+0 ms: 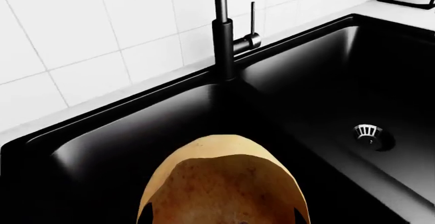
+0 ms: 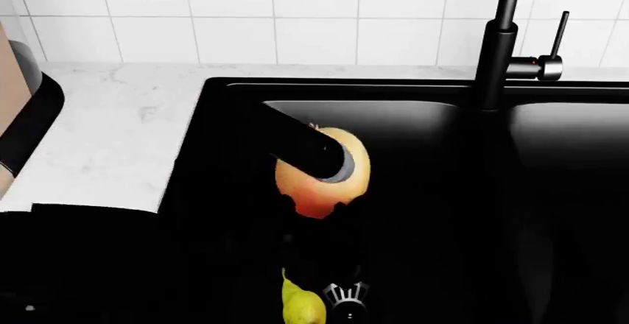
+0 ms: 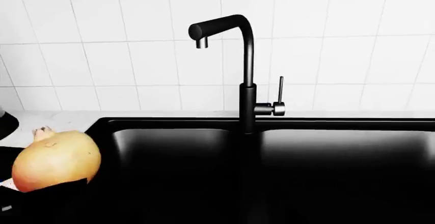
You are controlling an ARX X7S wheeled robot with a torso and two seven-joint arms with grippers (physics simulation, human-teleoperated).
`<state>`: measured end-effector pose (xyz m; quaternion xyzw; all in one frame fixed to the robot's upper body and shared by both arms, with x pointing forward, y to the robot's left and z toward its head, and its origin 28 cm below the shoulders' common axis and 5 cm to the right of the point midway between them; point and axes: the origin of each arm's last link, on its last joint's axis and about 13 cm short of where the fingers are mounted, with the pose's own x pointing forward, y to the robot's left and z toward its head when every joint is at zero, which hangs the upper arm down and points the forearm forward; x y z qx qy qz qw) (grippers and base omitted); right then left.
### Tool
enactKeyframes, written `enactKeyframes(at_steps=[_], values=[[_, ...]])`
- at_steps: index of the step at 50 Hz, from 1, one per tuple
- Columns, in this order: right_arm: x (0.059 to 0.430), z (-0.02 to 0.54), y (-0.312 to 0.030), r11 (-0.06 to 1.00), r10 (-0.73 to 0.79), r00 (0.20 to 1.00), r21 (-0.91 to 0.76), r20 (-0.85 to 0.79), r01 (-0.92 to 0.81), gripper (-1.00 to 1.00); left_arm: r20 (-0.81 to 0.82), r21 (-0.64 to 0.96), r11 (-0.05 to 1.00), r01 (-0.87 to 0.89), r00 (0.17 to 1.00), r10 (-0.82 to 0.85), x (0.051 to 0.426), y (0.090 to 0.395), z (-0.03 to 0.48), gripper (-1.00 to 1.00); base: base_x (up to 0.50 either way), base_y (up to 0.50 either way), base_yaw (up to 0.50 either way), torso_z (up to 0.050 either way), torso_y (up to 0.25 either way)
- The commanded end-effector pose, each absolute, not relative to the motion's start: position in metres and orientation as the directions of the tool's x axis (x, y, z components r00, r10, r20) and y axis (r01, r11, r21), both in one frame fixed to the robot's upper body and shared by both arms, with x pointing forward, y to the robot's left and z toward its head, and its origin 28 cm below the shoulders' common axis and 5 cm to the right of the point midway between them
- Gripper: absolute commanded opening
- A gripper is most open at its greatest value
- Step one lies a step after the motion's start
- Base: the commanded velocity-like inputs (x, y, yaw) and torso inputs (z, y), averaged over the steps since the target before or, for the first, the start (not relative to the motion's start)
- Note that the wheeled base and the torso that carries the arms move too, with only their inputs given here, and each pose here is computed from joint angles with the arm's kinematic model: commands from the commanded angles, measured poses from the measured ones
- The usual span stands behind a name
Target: There is a mixed pile of frozen fruits and vegetables on the counter. Locate all the frozen vegetables and place the items in a bowl on the counter. Take all the frozen fruits and defrost them in a running sink.
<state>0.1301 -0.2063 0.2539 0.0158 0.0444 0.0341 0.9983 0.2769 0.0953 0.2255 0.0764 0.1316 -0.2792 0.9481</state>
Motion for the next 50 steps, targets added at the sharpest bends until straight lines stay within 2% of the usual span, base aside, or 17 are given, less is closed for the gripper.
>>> enactKeyframes(at_steps=[1,14,34,50], values=[[0.115,0.258,-0.214,0.998,0.061,0.996,0.036,-0.069,-0.059,1.0,-0.361,0.115,0.823,0.557,0.795,-0.487,0.297,0.061,0.213,-1.0,0.0,0.0,0.0,0.0,0.0],[0.078,0.268,-0.239,0.998,-0.018,1.0,0.06,-0.025,0.02,1.0,-0.452,0.162,0.794,0.585,0.76,-0.468,0.311,0.034,0.176,-1.0,0.0,0.0,0.0,0.001,0.001],[0.061,0.26,-0.249,0.997,-0.05,0.999,0.064,-0.023,0.051,1.0,-0.502,0.202,0.802,0.562,0.763,-0.408,0.316,0.043,0.146,-1.0,0.0,0.0,0.0,0.0,0.001],[0.061,0.259,-0.246,0.996,-0.037,0.999,0.074,-0.031,0.039,1.0,-0.542,0.172,0.771,0.613,0.713,-0.445,0.306,0.044,0.119,-1.0,0.0,0.0,0.0,0.0,0.001]])
